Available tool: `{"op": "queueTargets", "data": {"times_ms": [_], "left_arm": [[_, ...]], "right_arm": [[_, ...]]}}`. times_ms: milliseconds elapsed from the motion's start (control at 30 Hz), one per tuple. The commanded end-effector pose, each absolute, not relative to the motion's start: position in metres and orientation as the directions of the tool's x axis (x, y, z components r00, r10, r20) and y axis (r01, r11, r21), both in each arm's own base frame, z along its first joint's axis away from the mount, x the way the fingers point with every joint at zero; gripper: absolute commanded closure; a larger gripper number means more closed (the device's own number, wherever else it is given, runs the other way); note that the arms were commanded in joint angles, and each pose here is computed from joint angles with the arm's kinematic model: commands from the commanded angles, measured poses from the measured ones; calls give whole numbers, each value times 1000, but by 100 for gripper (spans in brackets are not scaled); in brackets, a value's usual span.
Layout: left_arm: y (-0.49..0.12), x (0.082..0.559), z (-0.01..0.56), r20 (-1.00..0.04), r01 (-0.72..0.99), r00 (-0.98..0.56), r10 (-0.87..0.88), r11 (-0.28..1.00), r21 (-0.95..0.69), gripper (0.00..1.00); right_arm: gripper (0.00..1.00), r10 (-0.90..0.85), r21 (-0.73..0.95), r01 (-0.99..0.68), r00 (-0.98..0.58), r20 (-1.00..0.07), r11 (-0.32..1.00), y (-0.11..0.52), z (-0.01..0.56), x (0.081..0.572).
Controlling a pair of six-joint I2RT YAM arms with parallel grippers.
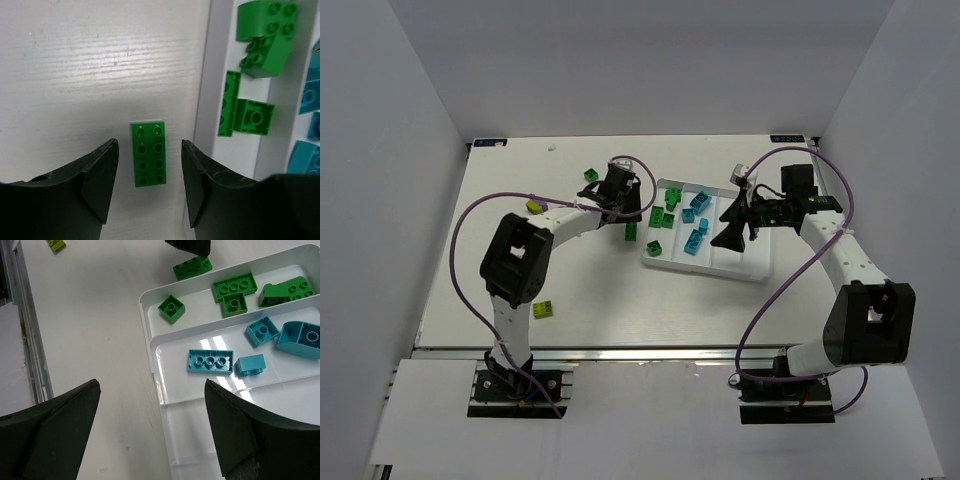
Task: Sort the legos into containers by color
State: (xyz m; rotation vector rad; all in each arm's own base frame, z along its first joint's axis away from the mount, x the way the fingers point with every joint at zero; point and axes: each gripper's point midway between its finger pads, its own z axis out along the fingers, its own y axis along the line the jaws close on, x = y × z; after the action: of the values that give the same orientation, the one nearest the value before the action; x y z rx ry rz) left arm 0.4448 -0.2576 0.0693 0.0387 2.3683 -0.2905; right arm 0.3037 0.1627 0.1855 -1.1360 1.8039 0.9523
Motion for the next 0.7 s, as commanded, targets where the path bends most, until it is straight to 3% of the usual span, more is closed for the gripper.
{"op": "queueTargets", "data": {"times_ms": [0, 367, 667], "left_arm": [[-256, 436, 52, -639, 93, -768, -40, 981, -173, 37], [-269, 429, 29, -594, 127, -804, 27, 984, -128, 35], [-244, 401, -11, -495, 108, -857, 144, 989, 101, 40]], "right_arm": [[11, -325, 149, -939, -252, -912, 311, 163, 199, 302], [11, -320, 153, -938, -255, -912, 312, 163, 200, 302], [11, -318, 154, -937, -256, -913, 313, 162, 200, 302]]}}
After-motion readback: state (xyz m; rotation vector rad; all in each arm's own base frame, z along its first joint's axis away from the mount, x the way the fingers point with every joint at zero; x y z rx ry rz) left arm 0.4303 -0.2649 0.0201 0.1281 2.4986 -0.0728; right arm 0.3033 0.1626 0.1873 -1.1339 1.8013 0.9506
